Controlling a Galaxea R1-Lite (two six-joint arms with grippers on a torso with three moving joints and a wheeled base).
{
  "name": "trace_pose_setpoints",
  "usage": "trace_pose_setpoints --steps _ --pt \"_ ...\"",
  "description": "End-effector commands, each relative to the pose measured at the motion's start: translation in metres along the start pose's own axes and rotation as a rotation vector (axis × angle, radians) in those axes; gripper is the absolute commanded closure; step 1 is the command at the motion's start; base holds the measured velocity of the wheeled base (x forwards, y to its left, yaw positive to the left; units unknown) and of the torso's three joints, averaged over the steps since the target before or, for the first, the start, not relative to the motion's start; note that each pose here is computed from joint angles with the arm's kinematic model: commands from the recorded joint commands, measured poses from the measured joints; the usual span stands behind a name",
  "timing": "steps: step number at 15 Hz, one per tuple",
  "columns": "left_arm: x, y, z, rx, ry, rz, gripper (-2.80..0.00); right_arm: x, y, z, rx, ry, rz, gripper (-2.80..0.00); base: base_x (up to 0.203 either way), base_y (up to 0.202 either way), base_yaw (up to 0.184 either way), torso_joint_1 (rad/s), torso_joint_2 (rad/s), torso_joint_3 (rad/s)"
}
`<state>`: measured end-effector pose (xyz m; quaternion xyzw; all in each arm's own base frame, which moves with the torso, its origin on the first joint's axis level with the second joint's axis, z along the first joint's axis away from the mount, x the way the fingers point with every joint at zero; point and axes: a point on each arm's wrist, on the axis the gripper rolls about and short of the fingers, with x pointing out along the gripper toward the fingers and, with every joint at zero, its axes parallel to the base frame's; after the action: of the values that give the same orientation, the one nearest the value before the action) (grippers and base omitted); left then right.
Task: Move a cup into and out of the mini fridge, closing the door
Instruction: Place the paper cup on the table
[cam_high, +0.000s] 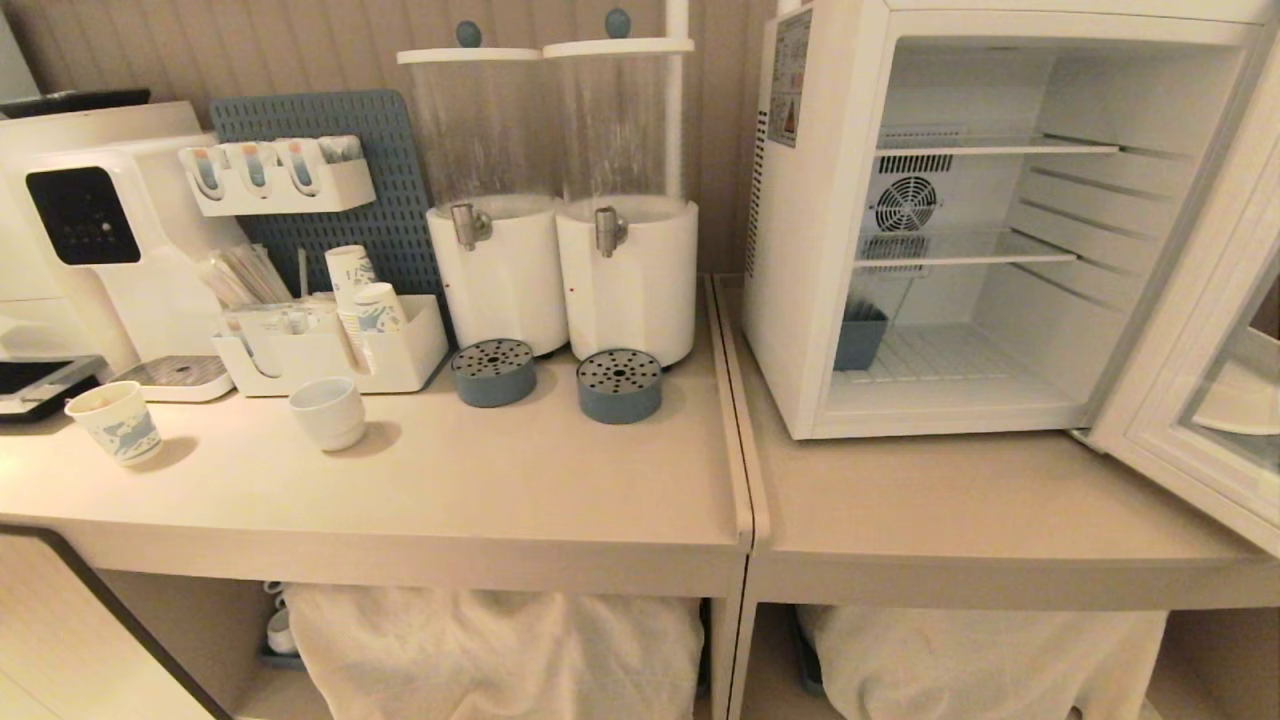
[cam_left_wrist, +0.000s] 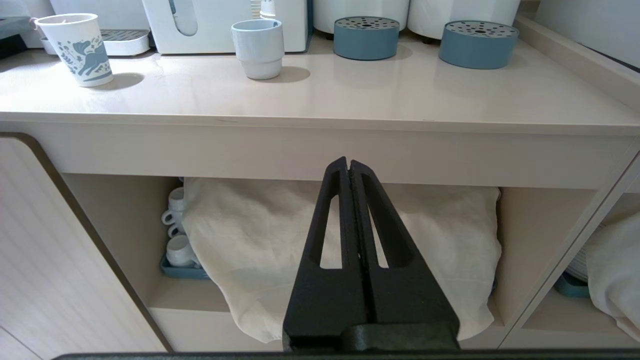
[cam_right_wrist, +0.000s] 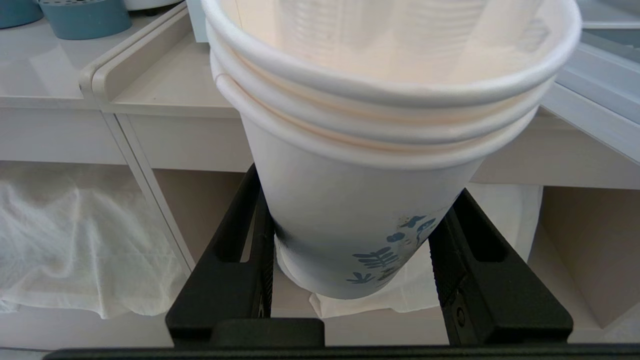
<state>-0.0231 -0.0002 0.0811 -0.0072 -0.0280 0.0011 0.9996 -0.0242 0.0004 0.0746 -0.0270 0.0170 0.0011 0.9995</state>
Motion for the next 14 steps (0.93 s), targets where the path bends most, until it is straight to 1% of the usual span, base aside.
trace_pose_setpoints --steps 1,9,11,14 --pt "0.0013 0.0001 -0.0051 -0.001 0.019 0.001 0.0 0.0001 0.0 -0.0002 -0.001 0.001 0.0 0.0 0.0 0.0 0.0 0.0 0.0 0.0" --pt "0.0013 0.0001 -0.0051 0.002 0.019 0.001 0.0 0.0 0.0 0.0001 -0.001 0.0 0.0 0.0 0.0 0.0 0.0 0.0 0.0 0.0" --pt "0.0013 0.0001 -0.0051 0.002 0.019 0.001 0.0 0.0 0.0 0.0002 -0.001 0.0 0.0 0.0 -0.003 0.115 0.0 -0.001 0.0 0.004" --pt "0.0013 0.0001 -0.0051 0.002 0.019 0.001 0.0 0.0001 0.0 -0.0001 -0.001 0.0 0.0 0.0 0.0 0.194 -0.001 0.003 0.0 0.006"
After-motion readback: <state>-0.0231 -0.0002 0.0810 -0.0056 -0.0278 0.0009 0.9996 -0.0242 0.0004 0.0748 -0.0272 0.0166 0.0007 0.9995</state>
